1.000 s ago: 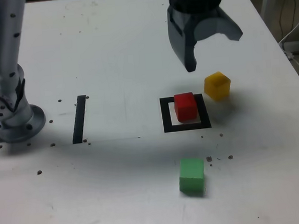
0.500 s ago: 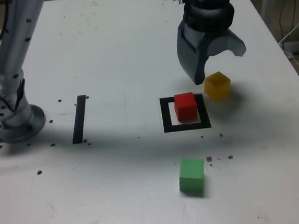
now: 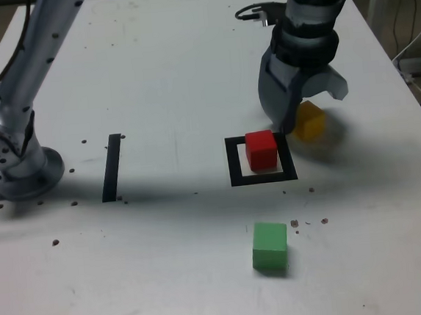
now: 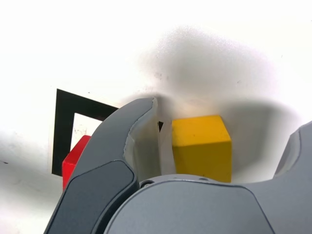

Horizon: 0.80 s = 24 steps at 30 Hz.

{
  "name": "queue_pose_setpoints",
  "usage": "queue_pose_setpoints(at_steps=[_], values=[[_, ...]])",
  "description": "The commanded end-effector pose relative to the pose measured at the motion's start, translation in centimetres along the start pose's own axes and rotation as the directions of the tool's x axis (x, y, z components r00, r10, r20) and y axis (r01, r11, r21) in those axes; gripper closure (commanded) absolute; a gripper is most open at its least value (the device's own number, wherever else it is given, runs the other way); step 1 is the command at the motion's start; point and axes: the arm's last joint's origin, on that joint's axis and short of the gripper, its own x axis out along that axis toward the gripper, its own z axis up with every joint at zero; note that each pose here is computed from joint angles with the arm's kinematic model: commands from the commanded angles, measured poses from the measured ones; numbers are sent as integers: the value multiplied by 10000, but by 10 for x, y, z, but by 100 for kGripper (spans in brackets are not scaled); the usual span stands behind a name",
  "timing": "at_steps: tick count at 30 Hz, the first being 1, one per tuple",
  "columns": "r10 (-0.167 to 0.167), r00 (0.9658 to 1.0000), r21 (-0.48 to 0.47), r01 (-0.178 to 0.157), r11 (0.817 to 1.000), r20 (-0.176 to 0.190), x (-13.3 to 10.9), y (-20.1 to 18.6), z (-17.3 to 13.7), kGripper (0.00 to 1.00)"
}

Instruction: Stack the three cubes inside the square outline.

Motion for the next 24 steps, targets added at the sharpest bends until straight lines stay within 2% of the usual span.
queue_pose_setpoints(at_steps=[1, 6, 12, 17, 24], values=[[-15, 10000, -115, 16, 9999, 27, 1, 0, 3, 16], [-49, 9999, -349, 53, 9994, 113, -1, 0, 4, 33], [-83, 9999, -541, 88, 9985, 100, 0, 0, 4, 45], [-143, 9997, -711, 157, 9973, 203, 1, -1, 5, 62], [-328, 9990, -730, 350, 9967, 301, 3, -2, 7, 69]])
